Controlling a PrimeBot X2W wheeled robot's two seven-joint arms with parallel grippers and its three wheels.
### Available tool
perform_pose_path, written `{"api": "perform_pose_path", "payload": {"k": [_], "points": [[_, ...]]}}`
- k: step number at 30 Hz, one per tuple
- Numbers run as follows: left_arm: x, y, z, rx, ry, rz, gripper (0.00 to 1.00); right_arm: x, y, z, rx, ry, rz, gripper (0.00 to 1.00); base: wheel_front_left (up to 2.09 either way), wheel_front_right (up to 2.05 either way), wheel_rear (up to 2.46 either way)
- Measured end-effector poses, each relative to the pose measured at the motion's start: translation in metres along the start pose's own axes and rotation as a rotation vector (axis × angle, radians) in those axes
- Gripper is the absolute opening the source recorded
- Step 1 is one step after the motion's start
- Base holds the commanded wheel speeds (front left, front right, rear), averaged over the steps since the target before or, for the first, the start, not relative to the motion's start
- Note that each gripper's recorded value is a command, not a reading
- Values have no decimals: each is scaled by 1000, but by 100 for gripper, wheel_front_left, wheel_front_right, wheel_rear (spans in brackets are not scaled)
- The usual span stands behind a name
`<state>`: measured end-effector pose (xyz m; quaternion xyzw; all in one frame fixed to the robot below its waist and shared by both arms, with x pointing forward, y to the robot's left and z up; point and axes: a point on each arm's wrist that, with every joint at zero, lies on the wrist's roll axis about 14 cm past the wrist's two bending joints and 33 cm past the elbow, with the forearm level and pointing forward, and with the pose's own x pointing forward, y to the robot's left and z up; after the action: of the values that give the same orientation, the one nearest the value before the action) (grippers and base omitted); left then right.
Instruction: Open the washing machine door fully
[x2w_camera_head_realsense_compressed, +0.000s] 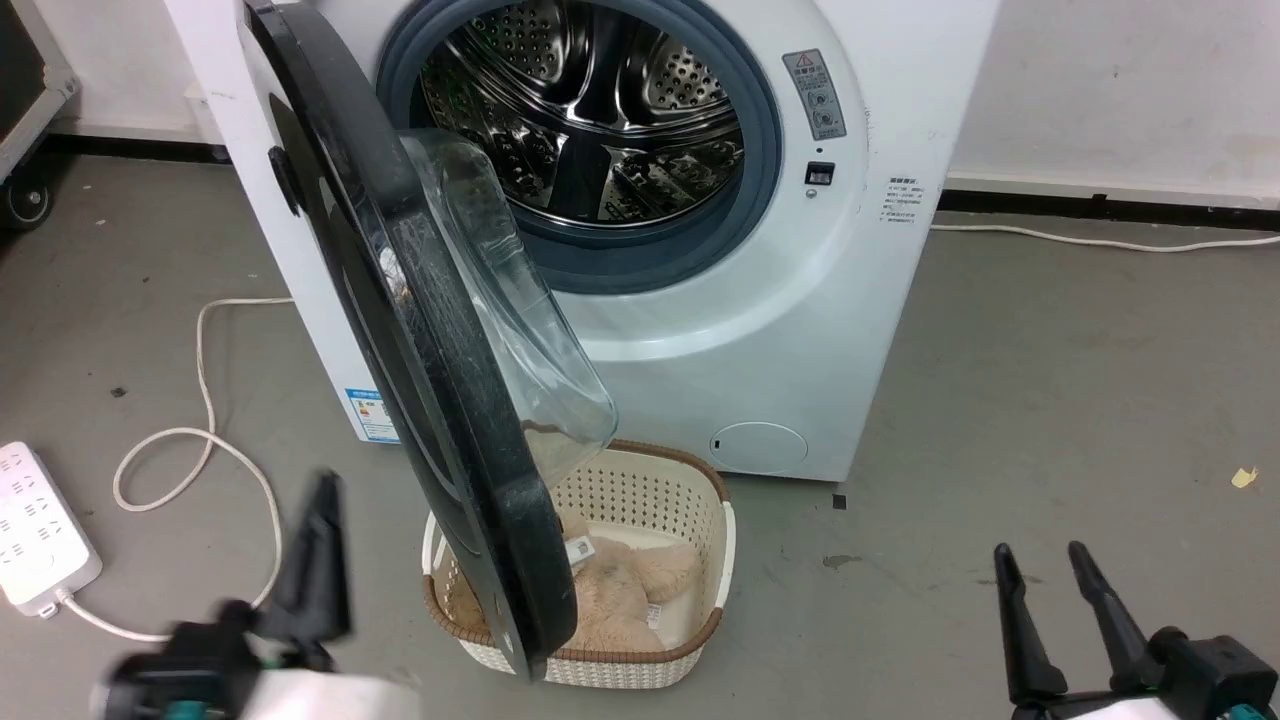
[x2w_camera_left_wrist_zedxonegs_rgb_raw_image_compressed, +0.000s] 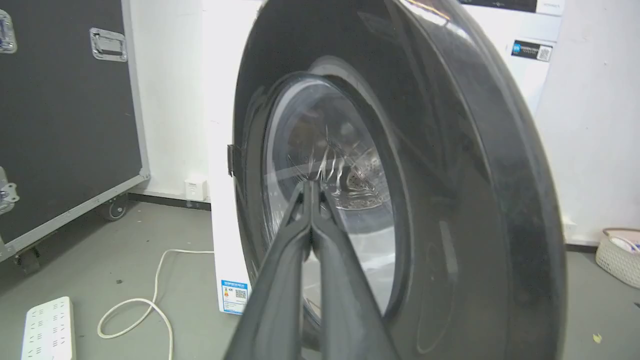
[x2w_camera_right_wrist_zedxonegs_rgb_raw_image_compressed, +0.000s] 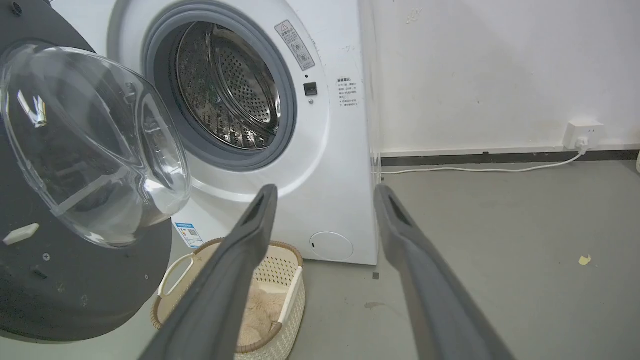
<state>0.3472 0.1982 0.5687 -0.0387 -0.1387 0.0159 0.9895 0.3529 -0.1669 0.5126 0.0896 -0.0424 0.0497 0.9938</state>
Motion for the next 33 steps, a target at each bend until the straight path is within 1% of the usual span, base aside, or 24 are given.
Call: {"api": "perform_pose_path", "payload": {"k": [2,5,7,13,15,16,17,18,21,23,25,27,29,31,33], "points": [[6,7,26,-9,-83,32,0,0,2,-1,1,3,7,100,0,0,0],[16,15,78,-21,-252,67,0,0,4,-1,2,4,12,100,0,0,0],[20,15,112,-39,-362,73,0,0,5,-2,3,6,15,100,0,0,0],[16,-8,198,-110,-648,-2,0,0,8,-3,7,10,24,100,0,0,0],[13,-21,215,-143,-696,-47,0,0,8,-4,11,13,23,100,0,0,0],[13,-27,219,-187,-698,-70,0,-1,9,-5,11,15,24,100,0,0,0],[15,-34,219,-236,-680,-93,0,-1,8,-6,13,17,23,100,0,0,0],[17,-43,215,-258,-647,-123,0,-1,8,-7,17,19,22,100,0,0,0],[21,-76,200,-274,-544,-226,0,-1,8,-9,26,27,21,100,0,0,0],[23,-99,182,-281,-458,-287,0,-1,9,-11,31,31,21,100,0,0,0],[23,-120,154,-290,-345,-338,0,-1,9,-12,33,32,20,100,0,0,0],[18,-136,126,-336,-240,-371,0,-1,8,-13,39,35,16,100,0,0,0],[12,-148,95,-381,-131,-385,0,-2,6,-15,39,41,12,100,0,0,0],[4,-158,66,-375,-38,-398,0,-1,6,-17,40,47,9,100,0,0,0],[-3,-164,39,-398,51,-401,0,-1,5,-18,40,50,6,100,0,0,0]]}}
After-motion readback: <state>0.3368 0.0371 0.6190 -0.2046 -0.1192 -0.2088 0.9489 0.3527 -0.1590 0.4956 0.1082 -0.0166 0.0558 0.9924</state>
